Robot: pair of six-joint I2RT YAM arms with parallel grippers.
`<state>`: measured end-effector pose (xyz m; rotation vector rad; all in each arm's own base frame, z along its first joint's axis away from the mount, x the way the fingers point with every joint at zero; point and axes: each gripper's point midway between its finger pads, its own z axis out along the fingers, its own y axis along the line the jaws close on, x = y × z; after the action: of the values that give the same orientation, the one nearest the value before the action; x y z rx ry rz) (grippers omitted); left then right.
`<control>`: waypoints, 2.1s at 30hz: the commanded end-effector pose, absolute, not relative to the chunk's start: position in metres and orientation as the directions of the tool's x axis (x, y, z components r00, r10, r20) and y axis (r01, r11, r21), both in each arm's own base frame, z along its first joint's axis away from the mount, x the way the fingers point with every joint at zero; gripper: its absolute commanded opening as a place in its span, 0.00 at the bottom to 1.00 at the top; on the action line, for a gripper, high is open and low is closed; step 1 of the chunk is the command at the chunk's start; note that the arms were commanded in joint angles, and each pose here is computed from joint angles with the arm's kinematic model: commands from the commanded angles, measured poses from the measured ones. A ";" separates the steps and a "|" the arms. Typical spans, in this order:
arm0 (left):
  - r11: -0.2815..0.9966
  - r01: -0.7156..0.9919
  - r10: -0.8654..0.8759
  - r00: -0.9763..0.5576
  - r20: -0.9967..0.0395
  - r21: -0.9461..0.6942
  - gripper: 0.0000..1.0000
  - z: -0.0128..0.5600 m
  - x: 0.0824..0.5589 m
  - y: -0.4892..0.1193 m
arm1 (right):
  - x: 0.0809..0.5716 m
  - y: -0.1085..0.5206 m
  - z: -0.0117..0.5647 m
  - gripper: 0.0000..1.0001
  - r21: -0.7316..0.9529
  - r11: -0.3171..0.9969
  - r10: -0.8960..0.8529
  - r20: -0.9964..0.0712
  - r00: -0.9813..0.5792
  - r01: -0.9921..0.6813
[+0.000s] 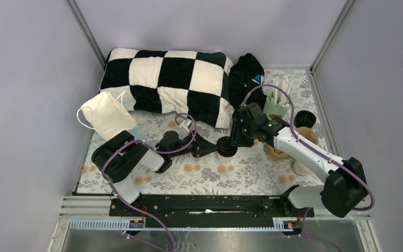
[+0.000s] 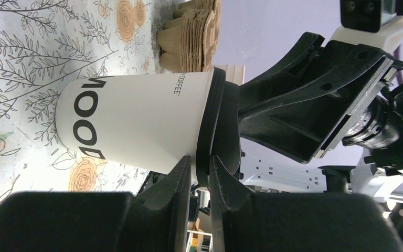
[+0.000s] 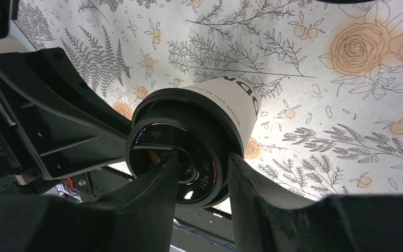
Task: Pack the takeout coffee
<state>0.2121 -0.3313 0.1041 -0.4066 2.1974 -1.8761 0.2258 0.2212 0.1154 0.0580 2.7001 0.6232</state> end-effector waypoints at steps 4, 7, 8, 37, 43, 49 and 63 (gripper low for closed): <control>0.772 -0.318 -0.367 -0.930 0.022 -0.550 0.21 -0.050 0.168 -0.254 | 0.180 0.204 0.062 0.45 0.325 0.946 0.049 -0.132 -0.990 0.004; 0.788 -0.305 -0.352 -0.936 0.016 -0.534 0.21 -0.049 0.167 -0.251 | 0.174 0.207 0.055 0.46 0.365 0.931 0.070 -0.113 -0.991 0.024; 0.791 -0.302 -0.347 -0.938 0.017 -0.533 0.21 -0.050 0.166 -0.251 | 0.173 0.207 0.053 0.46 0.366 0.930 0.074 -0.105 -0.992 0.031; 0.725 0.066 -0.113 -0.970 -0.213 -0.686 0.61 0.112 0.213 -0.307 | 0.202 0.213 0.134 0.53 0.372 0.926 0.030 -0.247 -0.969 -0.066; 0.706 0.093 -0.108 -0.966 -0.236 -0.702 0.64 0.134 0.219 -0.313 | 0.200 0.210 0.127 0.49 0.349 0.935 0.023 -0.234 -0.972 -0.062; 0.674 0.127 -0.102 -0.960 -0.262 -0.728 0.74 0.161 0.221 -0.318 | 0.200 0.208 0.125 0.48 0.339 0.939 0.025 -0.233 -0.972 -0.057; 0.687 0.084 -0.039 -0.988 -0.152 -0.722 0.86 0.115 0.206 -0.343 | 0.206 0.214 0.137 0.48 0.358 0.931 0.020 -0.251 -0.968 -0.074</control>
<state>0.2054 -0.3339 0.1274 0.0316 2.7163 -1.1787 0.2010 0.2105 0.1242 -0.0077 2.8613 0.5439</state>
